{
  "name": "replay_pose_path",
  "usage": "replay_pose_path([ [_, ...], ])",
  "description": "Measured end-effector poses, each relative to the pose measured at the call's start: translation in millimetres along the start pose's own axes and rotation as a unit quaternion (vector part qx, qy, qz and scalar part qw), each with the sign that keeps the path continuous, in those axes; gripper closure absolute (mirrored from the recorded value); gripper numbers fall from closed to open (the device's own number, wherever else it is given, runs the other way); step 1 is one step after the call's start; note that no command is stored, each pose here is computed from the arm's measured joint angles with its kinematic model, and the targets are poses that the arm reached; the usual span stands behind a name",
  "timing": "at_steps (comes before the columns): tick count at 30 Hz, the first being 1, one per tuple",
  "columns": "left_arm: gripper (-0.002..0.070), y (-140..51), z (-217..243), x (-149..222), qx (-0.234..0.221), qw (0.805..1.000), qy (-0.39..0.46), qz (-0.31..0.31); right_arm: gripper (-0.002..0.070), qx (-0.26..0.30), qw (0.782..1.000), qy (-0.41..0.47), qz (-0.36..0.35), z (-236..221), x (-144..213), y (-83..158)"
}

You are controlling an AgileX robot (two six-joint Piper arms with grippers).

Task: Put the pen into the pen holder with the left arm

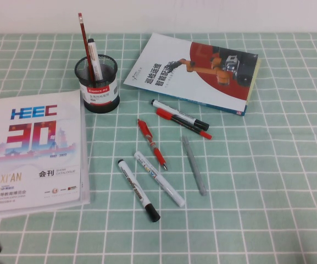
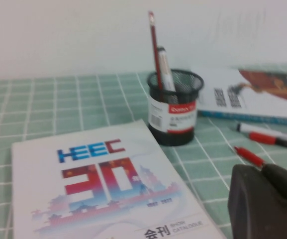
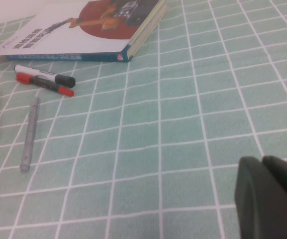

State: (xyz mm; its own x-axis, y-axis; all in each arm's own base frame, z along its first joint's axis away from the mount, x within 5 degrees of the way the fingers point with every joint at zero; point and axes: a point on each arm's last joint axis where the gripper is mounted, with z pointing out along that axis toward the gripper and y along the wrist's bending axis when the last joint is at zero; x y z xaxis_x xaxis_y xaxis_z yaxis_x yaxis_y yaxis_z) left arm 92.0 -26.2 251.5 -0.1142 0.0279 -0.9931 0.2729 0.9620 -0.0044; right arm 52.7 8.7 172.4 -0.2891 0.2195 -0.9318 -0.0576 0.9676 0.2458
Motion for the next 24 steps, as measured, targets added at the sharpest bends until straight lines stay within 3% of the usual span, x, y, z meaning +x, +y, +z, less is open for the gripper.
replay_pose_path([
  [6,0.0675,5.0,-23,39,-0.033,0.998,-0.054,-0.026,0.0696,0.000,1.000,0.000,0.000,0,0,0],
  [12,0.0675,4.8,-32,52,-0.037,0.995,-0.083,-0.030,0.0696,0.000,1.000,0.000,0.000,0,0,0],
  [24,0.0675,1.8,-32,78,-0.026,0.998,0.055,-0.033,0.0696,0.000,1.000,0.000,0.000,0,0,0],
])
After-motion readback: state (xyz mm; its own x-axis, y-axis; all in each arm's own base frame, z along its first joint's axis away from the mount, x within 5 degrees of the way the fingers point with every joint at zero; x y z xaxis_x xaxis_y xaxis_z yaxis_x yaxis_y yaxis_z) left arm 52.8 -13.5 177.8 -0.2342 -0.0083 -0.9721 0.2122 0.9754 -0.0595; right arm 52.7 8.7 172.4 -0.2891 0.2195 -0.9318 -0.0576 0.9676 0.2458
